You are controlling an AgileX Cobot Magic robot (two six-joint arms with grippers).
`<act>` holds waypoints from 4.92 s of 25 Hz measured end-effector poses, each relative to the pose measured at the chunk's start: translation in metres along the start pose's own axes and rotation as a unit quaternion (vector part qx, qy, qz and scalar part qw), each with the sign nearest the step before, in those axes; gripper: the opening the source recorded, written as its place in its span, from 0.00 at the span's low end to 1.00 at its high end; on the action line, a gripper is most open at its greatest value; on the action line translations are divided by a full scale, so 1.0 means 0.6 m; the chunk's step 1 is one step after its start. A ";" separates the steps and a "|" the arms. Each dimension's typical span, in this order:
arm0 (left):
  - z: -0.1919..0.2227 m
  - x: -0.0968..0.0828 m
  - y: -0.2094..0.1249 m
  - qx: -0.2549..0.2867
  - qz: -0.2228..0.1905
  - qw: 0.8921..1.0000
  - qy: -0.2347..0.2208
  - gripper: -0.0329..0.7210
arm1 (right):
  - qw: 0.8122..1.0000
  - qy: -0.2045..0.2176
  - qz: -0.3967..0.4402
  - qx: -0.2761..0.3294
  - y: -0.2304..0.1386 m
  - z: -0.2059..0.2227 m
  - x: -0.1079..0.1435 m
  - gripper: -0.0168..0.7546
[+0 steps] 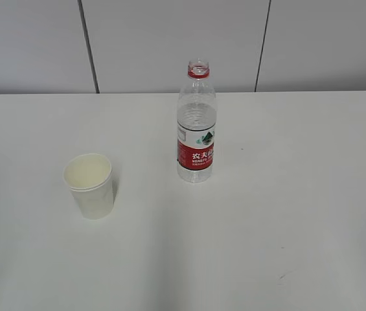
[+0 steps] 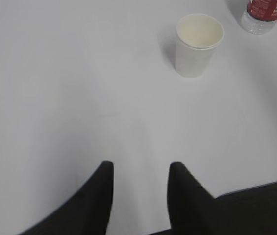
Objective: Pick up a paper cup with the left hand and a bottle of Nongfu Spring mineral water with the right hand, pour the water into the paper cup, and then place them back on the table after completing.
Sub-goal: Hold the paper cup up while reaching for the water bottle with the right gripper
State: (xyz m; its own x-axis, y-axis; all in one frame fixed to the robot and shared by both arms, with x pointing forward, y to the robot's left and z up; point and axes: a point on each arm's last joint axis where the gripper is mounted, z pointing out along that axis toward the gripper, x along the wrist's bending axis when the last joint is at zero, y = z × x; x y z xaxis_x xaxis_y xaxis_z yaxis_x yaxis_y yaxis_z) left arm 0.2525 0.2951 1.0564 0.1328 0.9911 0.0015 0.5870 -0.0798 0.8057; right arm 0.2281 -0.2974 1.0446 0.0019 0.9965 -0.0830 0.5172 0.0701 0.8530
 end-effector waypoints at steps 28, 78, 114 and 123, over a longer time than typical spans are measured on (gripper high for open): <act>0.000 0.000 0.000 0.000 0.000 1.000 0.000 0.80 | 1.000 0.000 0.000 0.000 0.000 0.000 0.000 0.78; 0.000 0.000 0.000 0.000 0.000 1.000 0.000 0.79 | 0.982 -0.020 0.001 -0.187 0.014 0.075 -0.002 0.78; 0.008 0.006 0.049 -0.192 0.000 0.981 0.017 0.79 | 0.979 -0.022 0.001 -0.204 0.018 0.074 -0.003 0.78; 0.048 0.011 0.042 -0.269 -0.003 0.963 0.027 0.79 | 0.978 -0.018 0.016 -0.209 0.019 0.074 -0.003 0.78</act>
State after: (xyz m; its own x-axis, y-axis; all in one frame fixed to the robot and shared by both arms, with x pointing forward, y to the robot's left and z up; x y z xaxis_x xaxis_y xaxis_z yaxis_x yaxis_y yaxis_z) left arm 0.2910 0.2963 1.0599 0.0814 0.9966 0.0153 0.0867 -0.0223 0.9960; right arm 0.2719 -0.3002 1.0317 0.0473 0.9968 -0.0641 0.1223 0.0579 0.9908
